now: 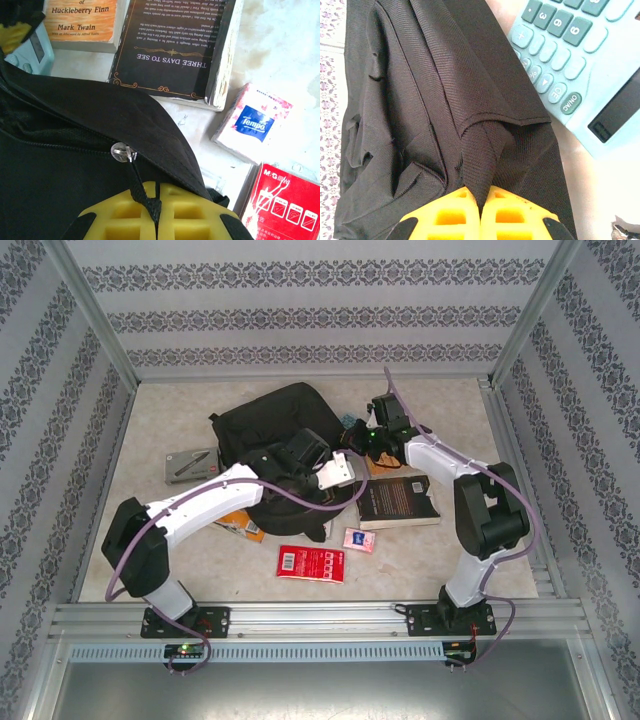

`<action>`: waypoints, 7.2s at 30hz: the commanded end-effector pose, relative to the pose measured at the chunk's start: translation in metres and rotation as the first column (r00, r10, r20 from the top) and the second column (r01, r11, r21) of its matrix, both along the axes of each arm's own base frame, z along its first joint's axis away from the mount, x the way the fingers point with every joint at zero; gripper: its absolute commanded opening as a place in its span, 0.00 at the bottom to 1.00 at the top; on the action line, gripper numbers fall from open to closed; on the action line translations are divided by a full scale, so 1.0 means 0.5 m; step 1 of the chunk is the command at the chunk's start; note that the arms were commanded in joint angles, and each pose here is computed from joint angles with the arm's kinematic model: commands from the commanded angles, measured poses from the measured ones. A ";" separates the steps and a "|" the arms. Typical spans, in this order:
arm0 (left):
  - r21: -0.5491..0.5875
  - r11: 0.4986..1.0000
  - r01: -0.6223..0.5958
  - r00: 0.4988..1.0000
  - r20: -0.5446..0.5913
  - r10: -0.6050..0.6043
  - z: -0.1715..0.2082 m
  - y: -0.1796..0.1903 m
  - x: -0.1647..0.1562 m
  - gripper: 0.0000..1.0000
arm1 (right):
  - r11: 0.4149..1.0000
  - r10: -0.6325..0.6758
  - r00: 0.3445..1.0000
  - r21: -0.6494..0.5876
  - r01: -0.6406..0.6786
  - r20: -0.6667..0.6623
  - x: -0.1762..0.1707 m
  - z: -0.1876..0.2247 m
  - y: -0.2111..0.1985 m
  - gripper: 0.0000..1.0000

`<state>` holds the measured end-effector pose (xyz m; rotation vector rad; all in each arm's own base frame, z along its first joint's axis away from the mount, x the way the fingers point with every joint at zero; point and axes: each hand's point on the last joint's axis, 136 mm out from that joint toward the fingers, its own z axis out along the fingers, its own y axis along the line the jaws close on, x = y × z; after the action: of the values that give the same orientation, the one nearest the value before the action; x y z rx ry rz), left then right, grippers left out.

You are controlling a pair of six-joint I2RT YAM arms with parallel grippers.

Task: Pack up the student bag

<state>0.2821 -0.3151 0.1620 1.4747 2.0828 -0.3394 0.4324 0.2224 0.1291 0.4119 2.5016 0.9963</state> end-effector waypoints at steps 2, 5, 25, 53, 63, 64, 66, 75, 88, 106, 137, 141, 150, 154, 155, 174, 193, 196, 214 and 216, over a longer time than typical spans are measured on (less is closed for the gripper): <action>0.022 0.998 0.050 0.999 -0.011 -0.050 -0.001 0.006 -0.044 0.00 | 0.997 -0.007 0.997 -0.078 0.014 0.081 0.044 0.020 -0.025 0.01; 0.013 0.999 0.030 0.999 0.012 -0.030 -0.001 0.000 -0.026 0.00 | 0.996 0.023 0.995 -0.086 -0.015 0.094 0.026 0.042 -0.019 0.40; -0.016 0.998 0.059 0.997 0.052 -0.058 0.028 -0.030 0.000 0.00 | 0.992 0.116 0.984 0.073 -0.107 -0.132 -0.186 0.036 0.048 0.55; 0.073 0.997 0.021 0.995 0.100 -0.028 0.036 0.053 -0.033 0.00 | 0.976 0.082 0.995 -0.198 -0.090 -0.048 -0.056 0.090 -0.062 0.00; 0.069 0.997 -0.021 0.994 0.112 0.013 0.027 0.078 -0.041 0.00 | 0.974 0.070 0.996 -0.210 -0.081 -0.060 0.001 0.081 -0.095 0.00; 0.053 0.998 -0.019 0.994 0.105 0.014 0.031 0.069 -0.039 0.00 | 0.979 0.087 0.995 -0.182 -0.096 -0.057 0.002 0.088 -0.082 0.00; 0.005 1.000 -0.004 0.997 0.079 0.004 0.042 0.039 -0.034 0.00 | 0.985 0.111 0.993 -0.129 -0.116 -0.045 -0.001 0.101 -0.052 0.15; -0.170 0.985 0.038 0.999 0.036 -0.033 0.111 -0.097 0.027 0.00 | 0.972 -0.155 0.987 -0.184 0.148 -0.028 -0.061 0.155 -0.158 0.55; -0.259 0.960 0.101 0.994 -0.003 -0.106 0.128 -0.150 0.020 0.00 | 0.989 -0.068 0.990 0.123 0.083 -0.120 -0.156 0.151 -0.107 0.53; -0.175 0.977 0.124 0.992 0.041 -0.119 0.098 -0.098 -0.004 0.00 | 0.997 0.057 0.990 -0.052 -0.064 -0.130 -0.228 0.067 -0.056 0.40; -0.011 0.972 0.233 0.969 0.094 -0.231 0.037 0.050 -0.124 0.00 | 0.968 0.153 0.987 -0.195 -0.160 -0.054 -0.140 0.080 -0.084 0.00; -0.057 0.966 0.253 0.963 0.115 -0.246 0.068 0.016 -0.109 0.00 | 0.941 0.230 0.973 -0.251 -0.227 -0.018 -0.154 0.090 -0.046 0.00; 0.187 0.883 0.430 0.878 0.139 -0.457 0.049 -0.006 -0.119 0.00 | 0.959 0.210 0.977 -0.186 -0.212 -0.028 -0.144 0.094 -0.016 0.00; 0.441 0.759 0.479 0.810 0.111 -0.576 -0.013 0.029 -0.131 0.00 | 0.963 0.212 0.977 -0.164 -0.214 -0.031 -0.141 0.091 -0.007 0.00; 0.482 0.732 0.481 0.798 0.104 -0.593 -0.021 0.036 -0.134 0.00 | 0.962 0.206 0.978 -0.174 -0.208 -0.033 -0.139 0.088 -0.011 0.00; 0.591 0.701 0.399 0.874 -0.013 -0.487 -0.023 0.146 -0.181 0.00 | 0.944 0.083 0.995 -0.316 -0.094 -0.050 -0.105 0.055 -0.136 0.00; 0.246 0.914 0.323 0.933 0.080 -0.351 0.039 0.041 -0.140 0.00 | 0.999 0.049 0.995 0.028 -0.046 -0.092 -0.208 0.152 -0.072 0.54; 0.276 0.904 0.327 0.929 0.083 -0.361 0.027 0.050 -0.137 0.00 | 0.994 0.077 0.983 0.091 -0.062 -0.169 -0.256 0.139 -0.028 0.50; 0.257 0.914 0.313 0.928 0.123 -0.352 0.023 0.055 -0.138 0.00 | 0.986 0.166 0.944 0.015 -0.168 -0.284 -0.383 0.026 0.043 0.59; 0.236 0.922 0.306 0.932 0.123 -0.340 0.021 0.053 -0.143 0.00 | 0.983 0.180 0.938 0.013 -0.184 -0.298 -0.382 0.014 0.067 0.57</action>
<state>0.2087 -0.2853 0.1618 1.9785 1.8117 -0.0965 0.2399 0.2458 0.1422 0.3568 2.8648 1.0654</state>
